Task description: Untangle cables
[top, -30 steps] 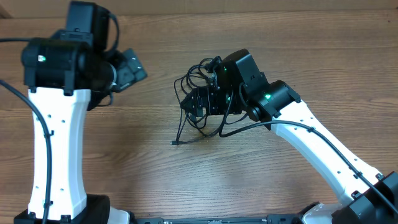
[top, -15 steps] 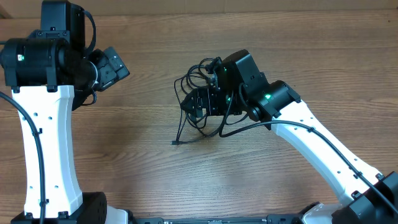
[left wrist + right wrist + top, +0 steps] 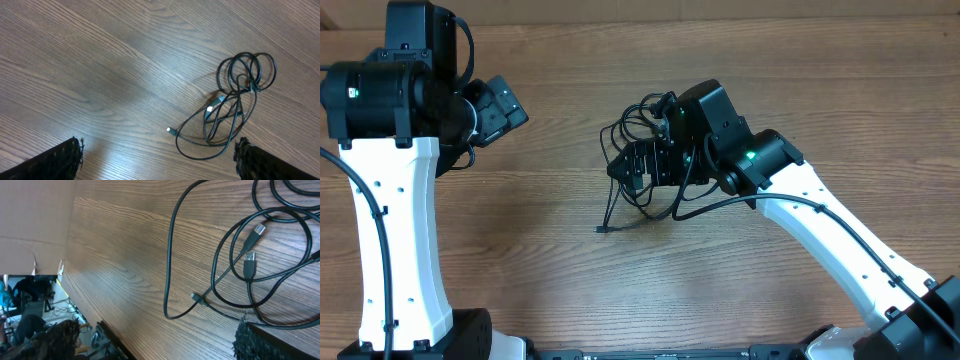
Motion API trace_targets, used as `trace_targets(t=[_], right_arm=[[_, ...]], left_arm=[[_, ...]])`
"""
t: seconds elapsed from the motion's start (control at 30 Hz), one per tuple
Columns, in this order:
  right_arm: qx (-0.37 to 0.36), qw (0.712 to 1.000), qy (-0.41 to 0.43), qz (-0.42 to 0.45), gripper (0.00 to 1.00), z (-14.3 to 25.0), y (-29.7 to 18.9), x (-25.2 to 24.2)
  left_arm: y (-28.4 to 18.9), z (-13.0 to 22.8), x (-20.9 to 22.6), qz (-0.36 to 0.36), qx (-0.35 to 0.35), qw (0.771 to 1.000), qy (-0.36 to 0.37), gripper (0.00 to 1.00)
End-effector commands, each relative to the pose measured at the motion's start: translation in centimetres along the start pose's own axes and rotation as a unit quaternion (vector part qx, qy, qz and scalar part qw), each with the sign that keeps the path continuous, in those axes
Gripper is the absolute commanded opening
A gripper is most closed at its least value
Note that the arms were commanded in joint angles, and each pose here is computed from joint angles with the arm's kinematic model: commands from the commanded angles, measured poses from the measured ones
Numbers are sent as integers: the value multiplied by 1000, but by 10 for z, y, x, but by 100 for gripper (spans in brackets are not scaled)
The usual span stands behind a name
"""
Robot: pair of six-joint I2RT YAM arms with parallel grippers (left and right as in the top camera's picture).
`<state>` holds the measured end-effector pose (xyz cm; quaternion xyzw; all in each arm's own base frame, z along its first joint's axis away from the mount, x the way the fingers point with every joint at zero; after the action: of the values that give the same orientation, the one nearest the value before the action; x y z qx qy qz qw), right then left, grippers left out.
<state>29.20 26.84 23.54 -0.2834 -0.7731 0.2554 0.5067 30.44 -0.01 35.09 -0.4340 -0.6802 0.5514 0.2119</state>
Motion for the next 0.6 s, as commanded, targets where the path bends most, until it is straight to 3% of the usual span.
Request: trace_targets(t=[0.0,0.57], right_arm=[[-1,1000,-6,-13,100,-1,-1,7],[7,1000,-1,-8,100,2,-1,5]], left_arm=[[4,0,1,-5,6,1000,8,100],[4,0,1,-5,6,1000,8,99]])
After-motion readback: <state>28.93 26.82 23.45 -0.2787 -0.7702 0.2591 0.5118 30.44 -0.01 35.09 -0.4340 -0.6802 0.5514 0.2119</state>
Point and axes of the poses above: each gripper's point midway between its finger pads, its own y axis out along the fingers, its own x axis along the line the jaws close on, z = x × y, the point moved 4 cm from there along -y, back along the fingers, and after that the axes turned 1 degree about -y, right-handed, at the moved point
